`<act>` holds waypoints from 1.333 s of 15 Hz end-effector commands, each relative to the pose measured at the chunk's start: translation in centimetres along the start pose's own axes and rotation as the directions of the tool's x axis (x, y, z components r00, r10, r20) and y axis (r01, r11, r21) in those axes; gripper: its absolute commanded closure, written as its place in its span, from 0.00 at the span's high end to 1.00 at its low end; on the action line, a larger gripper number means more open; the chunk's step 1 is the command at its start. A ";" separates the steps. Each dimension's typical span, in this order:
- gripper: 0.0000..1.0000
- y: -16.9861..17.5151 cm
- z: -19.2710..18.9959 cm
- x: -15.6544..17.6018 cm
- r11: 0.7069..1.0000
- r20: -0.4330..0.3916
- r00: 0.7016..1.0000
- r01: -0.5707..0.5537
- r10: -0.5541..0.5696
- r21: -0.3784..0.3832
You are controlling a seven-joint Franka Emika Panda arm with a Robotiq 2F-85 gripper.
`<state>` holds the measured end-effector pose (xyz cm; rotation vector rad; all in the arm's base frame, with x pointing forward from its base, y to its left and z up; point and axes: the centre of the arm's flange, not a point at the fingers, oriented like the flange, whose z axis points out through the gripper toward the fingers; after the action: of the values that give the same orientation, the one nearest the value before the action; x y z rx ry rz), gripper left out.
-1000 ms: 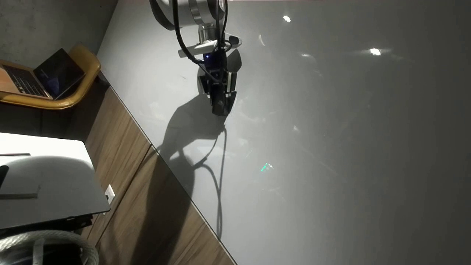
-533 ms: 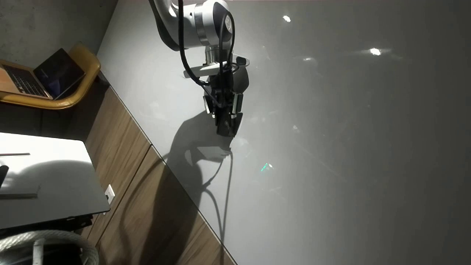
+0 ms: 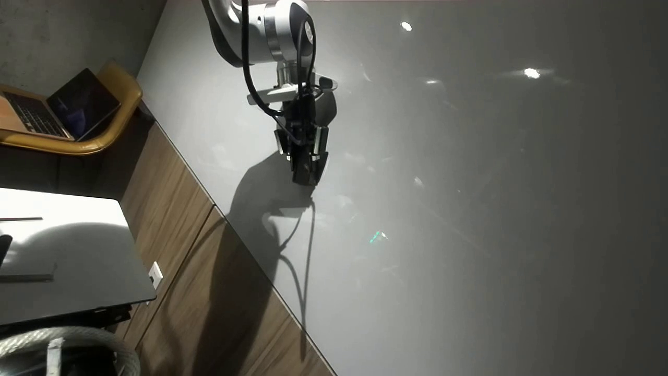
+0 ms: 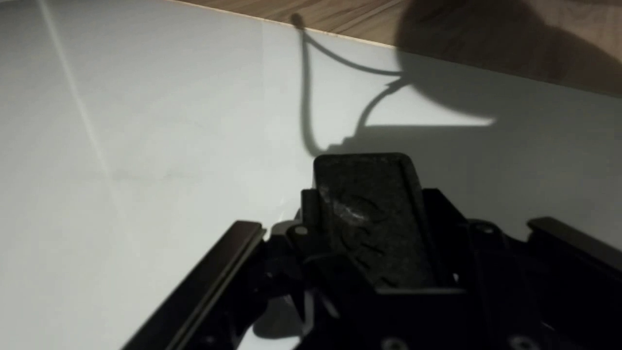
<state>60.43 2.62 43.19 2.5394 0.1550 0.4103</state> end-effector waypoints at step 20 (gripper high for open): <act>0.30 0.6 -0.9 3.6 0.976 -0.029 0.990 0.131 -0.138 -0.173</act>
<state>60.37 7.27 45.25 2.3671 0.2824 0.3428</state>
